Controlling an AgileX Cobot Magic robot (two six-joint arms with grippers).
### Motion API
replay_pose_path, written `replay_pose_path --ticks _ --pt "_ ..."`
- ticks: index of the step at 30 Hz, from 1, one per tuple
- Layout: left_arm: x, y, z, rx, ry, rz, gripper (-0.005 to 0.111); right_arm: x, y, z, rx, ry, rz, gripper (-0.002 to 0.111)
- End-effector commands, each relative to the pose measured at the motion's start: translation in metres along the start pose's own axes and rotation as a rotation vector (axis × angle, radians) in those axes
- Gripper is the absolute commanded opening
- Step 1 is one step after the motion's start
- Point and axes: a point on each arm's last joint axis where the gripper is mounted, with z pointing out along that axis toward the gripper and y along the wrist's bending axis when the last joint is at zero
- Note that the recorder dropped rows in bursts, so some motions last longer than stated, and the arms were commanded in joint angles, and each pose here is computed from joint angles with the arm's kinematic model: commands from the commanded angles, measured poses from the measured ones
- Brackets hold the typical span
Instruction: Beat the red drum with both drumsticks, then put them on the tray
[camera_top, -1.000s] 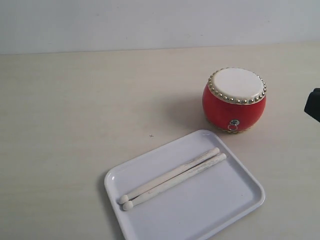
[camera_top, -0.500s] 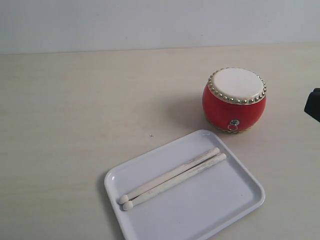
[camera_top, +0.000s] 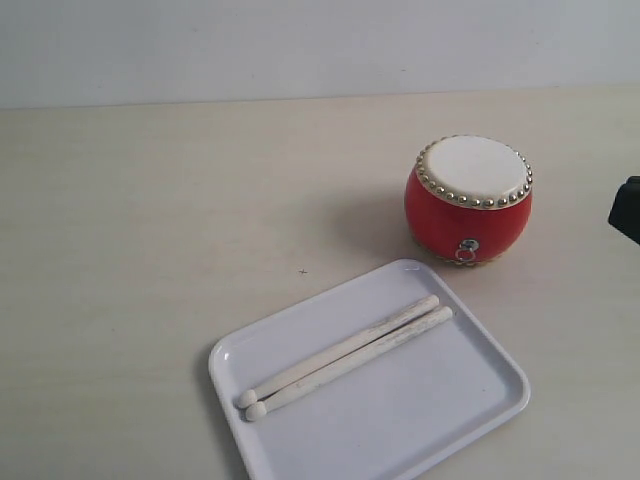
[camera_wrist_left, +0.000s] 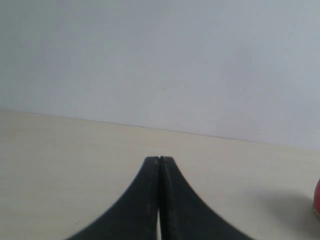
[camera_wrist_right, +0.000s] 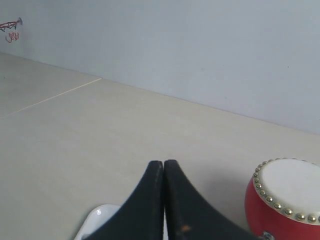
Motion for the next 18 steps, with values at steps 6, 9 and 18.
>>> replay_pose_path --ticks 6,9,18 --pt "0.0012 0.0003 -0.0002 -0.002 0.003 -0.007 0.0 0.0011 0.0004 -0.0002 -0.006 -0.003 -0.005 0.0" --pt "0.0012 0.0003 -0.0002 -0.002 0.003 -0.007 0.0 0.0011 0.0004 -0.0002 -0.006 -0.003 -0.005 0.0" --pt "0.0012 0.0003 -0.0002 -0.002 0.003 -0.007 0.0 -0.0011 -0.0034 -0.0048 0.02 -0.036 -0.081 0.0"
